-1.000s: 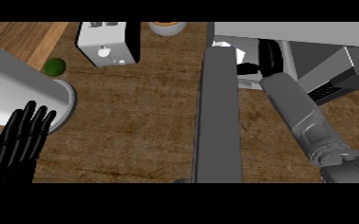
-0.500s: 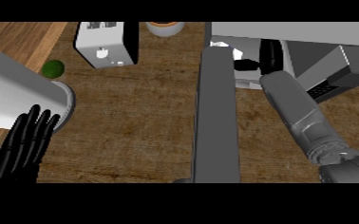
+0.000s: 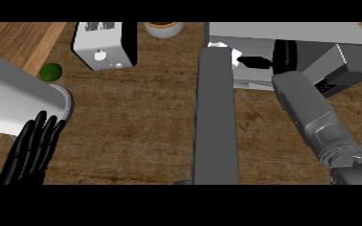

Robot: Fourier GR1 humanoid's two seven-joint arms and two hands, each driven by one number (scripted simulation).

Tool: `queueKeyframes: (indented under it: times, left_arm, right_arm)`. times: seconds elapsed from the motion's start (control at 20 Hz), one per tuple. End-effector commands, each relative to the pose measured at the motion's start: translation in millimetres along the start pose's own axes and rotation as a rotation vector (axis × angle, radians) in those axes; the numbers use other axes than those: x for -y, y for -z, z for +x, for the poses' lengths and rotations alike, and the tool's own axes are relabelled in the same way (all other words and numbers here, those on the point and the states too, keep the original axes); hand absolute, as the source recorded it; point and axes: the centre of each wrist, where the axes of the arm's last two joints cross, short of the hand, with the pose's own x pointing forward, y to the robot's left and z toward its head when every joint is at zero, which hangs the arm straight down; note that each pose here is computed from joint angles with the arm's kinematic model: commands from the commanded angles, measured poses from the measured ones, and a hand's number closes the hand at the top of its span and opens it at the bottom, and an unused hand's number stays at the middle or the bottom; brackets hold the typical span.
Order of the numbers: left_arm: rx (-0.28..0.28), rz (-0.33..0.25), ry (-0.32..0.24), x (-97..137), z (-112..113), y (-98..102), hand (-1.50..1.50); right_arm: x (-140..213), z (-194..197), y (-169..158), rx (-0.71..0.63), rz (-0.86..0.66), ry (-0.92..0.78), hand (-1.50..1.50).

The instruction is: Pick up the milk, place it into the microwave and close the microwave

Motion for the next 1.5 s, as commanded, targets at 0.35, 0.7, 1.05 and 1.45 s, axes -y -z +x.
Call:
queueKeyframes:
  times: [0.35,0.7,1.05,1.45]
  left_arm:
    - [-0.011,0.013,0.003,4,4,-13,-1.5]
    - [-0.017,0.004,-0.008,7,2,-14,-1.5]
    - [-0.024,0.004,-0.02,8,3,-7,-1.5]
    - [-0.008,0.028,-0.022,14,5,-7,-1.5]
  right_arm:
    - [29,-24,5,0.002,0.006,0.159,-1.5]
    - [35,-45,-11,-0.031,0.056,0.273,-1.5]
    - [13,-66,-60,-0.064,0.159,0.394,-1.5]
    - [1,-77,-93,-0.136,0.192,0.436,-1.5]
